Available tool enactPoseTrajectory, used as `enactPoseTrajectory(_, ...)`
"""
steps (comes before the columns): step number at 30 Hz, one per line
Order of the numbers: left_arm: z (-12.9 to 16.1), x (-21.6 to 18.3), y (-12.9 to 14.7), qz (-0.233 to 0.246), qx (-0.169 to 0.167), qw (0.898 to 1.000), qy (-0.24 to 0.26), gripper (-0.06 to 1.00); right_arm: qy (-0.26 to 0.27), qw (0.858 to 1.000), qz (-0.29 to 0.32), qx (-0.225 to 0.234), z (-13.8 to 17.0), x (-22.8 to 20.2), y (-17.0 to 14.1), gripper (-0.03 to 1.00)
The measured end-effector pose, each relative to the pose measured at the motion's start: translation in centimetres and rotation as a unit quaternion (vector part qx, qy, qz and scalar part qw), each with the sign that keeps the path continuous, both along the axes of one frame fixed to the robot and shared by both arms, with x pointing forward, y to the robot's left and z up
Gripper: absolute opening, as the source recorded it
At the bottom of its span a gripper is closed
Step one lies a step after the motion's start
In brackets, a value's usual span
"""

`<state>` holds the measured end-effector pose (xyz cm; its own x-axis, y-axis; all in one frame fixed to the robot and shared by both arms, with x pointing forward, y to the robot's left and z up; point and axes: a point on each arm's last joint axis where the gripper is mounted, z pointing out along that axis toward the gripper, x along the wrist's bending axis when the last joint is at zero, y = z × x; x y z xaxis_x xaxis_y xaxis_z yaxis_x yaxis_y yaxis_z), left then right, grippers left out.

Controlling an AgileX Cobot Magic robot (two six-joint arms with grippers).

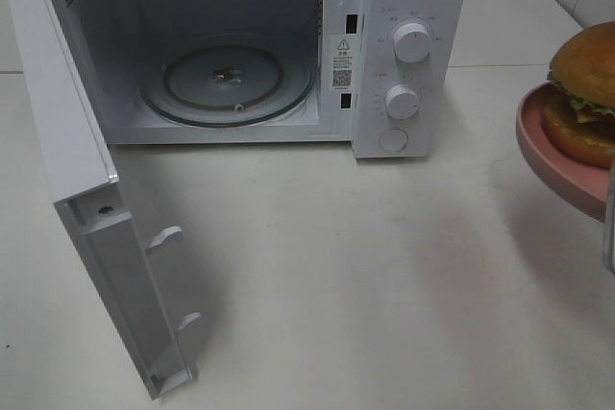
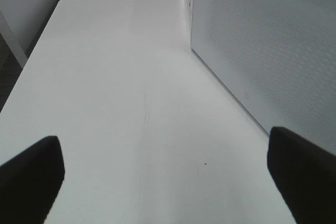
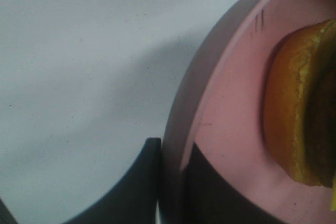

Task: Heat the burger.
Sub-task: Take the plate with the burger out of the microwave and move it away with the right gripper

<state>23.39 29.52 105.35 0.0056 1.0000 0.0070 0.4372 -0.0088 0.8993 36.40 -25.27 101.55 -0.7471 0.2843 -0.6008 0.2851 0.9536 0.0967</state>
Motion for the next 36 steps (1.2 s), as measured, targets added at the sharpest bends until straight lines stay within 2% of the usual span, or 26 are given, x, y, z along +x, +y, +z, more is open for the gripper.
enactPoseTrajectory(15, 0.0, 0.0, 0.0, 0.0, 0.0, 1.0, 0.0, 0.99, 0.005, 0.992, -0.126, -0.001, -0.1, -0.5, -1.3, 0.09)
enactPoseTrajectory(21, 0.0, 0.0, 0.0, 0.0, 0.0, 1.0, 0.0, 0.99, 0.001, 0.982, -0.187, 0.01, -0.1, -0.7, -1.8, 0.09)
enactPoseTrajectory(25, 0.0, 0.0, 0.0, 0.0, 0.0, 1.0, 0.0, 0.99, -0.021, 0.972, -0.233, 0.016, 0.2, -0.7, -2.3, 0.09)
enactPoseTrajectory(36, 0.0, 0.0, 0.0, 0.0, 0.0, 1.0, 0.0, 0.99, -0.026, 0.958, -0.286, 0.019, -0.2, -0.4, -2.2, 0.09)
